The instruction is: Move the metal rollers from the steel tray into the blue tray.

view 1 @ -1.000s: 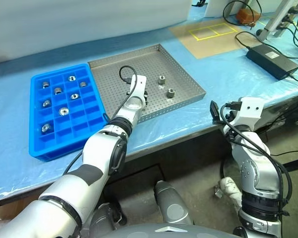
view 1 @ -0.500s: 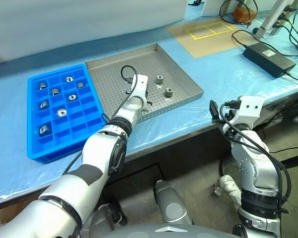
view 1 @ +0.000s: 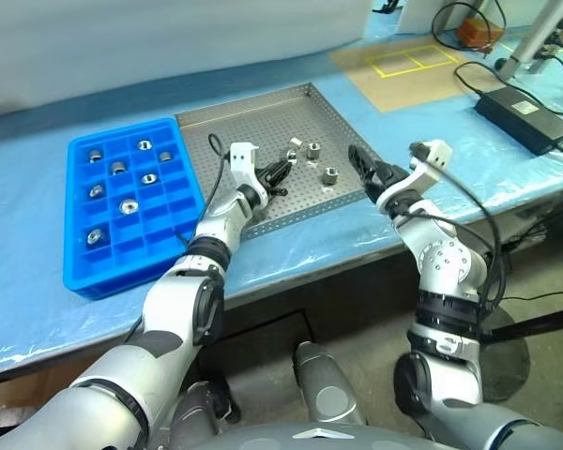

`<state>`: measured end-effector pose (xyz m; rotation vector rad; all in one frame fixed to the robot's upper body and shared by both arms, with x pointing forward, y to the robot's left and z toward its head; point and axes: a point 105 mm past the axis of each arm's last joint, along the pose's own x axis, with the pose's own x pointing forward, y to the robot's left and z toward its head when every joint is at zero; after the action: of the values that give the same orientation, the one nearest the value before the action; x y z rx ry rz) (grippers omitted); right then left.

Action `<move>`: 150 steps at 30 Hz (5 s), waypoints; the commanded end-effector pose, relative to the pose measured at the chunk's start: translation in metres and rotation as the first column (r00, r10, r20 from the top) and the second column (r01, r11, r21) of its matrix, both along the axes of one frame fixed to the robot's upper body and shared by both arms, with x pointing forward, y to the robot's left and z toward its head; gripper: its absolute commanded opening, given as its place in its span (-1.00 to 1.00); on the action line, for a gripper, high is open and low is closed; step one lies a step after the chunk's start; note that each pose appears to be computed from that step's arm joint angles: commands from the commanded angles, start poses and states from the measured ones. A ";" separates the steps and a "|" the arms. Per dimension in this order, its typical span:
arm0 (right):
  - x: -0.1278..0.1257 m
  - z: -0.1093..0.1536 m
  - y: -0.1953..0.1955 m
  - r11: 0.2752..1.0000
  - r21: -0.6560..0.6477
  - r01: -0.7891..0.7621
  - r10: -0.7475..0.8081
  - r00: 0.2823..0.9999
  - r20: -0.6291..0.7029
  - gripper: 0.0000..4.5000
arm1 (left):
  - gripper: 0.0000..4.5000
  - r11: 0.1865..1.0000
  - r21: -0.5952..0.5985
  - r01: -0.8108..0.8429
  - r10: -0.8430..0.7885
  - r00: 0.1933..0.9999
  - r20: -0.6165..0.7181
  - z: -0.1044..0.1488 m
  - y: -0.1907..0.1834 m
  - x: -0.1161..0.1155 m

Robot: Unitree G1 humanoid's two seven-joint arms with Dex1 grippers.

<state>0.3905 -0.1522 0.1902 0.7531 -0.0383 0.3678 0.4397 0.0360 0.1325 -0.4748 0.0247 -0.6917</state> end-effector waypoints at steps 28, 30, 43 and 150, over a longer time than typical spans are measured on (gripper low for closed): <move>-0.005 0.015 0.045 0.854 0.406 -0.325 0.353 0.935 0.005 1.00 | -0.57 0.854 -0.226 0.468 -0.469 0.882 0.054 0.027 -0.029 -0.062; -0.004 0.015 0.042 0.857 0.408 -0.315 0.341 0.940 0.009 1.00 | -0.57 0.851 -0.224 0.475 -0.476 0.878 0.051 0.026 -0.028 -0.064; -0.001 0.015 0.035 0.862 0.415 -0.290 0.308 0.951 0.025 -0.25 | -0.59 0.864 -0.223 0.451 -0.453 0.891 0.044 0.026 -0.024 -0.063; 0.034 -0.010 0.200 0.658 -0.686 -0.310 0.493 0.866 0.081 -0.25 | 0.51 0.825 0.425 -0.373 0.192 0.891 0.411 0.078 0.120 -0.132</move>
<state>0.4198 0.0465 0.1607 0.0253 0.0842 0.8827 0.3163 0.1548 0.1890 0.1017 -0.1062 -0.4349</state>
